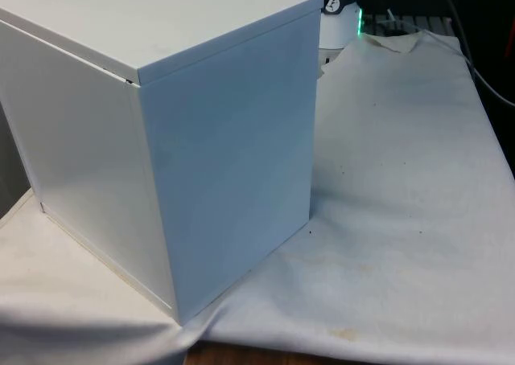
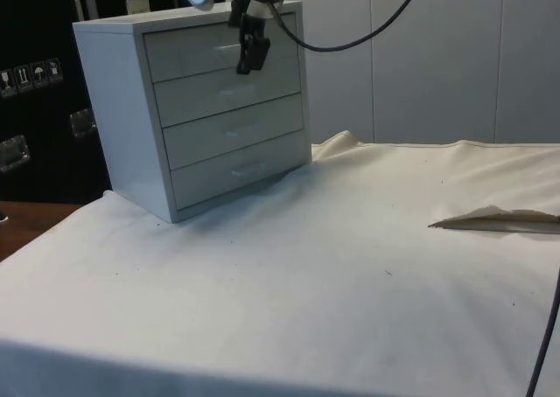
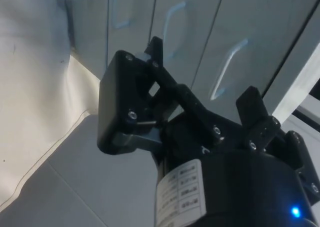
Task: Open the drawer, then close it.
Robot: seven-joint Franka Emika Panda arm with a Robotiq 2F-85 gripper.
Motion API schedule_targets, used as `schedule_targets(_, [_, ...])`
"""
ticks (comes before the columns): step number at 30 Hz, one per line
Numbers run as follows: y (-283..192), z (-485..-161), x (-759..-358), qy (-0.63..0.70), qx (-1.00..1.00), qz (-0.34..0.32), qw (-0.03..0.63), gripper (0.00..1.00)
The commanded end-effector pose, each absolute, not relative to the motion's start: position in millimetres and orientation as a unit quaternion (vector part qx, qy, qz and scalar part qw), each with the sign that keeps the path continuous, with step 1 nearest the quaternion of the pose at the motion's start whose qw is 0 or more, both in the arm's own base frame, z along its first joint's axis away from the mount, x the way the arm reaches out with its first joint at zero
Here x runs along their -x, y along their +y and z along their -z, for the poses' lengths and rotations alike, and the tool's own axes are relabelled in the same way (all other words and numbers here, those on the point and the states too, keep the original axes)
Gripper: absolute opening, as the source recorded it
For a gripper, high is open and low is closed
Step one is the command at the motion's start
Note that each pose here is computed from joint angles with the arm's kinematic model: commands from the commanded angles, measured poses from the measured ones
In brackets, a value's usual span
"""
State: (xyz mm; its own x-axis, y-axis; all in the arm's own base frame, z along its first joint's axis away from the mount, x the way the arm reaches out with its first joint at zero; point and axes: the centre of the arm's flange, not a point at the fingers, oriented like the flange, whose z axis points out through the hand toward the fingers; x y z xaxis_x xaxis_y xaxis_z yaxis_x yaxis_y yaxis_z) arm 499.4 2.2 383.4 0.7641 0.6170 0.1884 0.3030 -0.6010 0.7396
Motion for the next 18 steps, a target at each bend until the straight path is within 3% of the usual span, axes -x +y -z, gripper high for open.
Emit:
schedule_targets(1, [1.3,-381.7,-500.7,0.275,-0.865,-0.221,0.356,1.0])
schedule_targets(18, [-1.2,-378.2,-502.4,0.322,-0.848,-0.216,0.361,1.0])
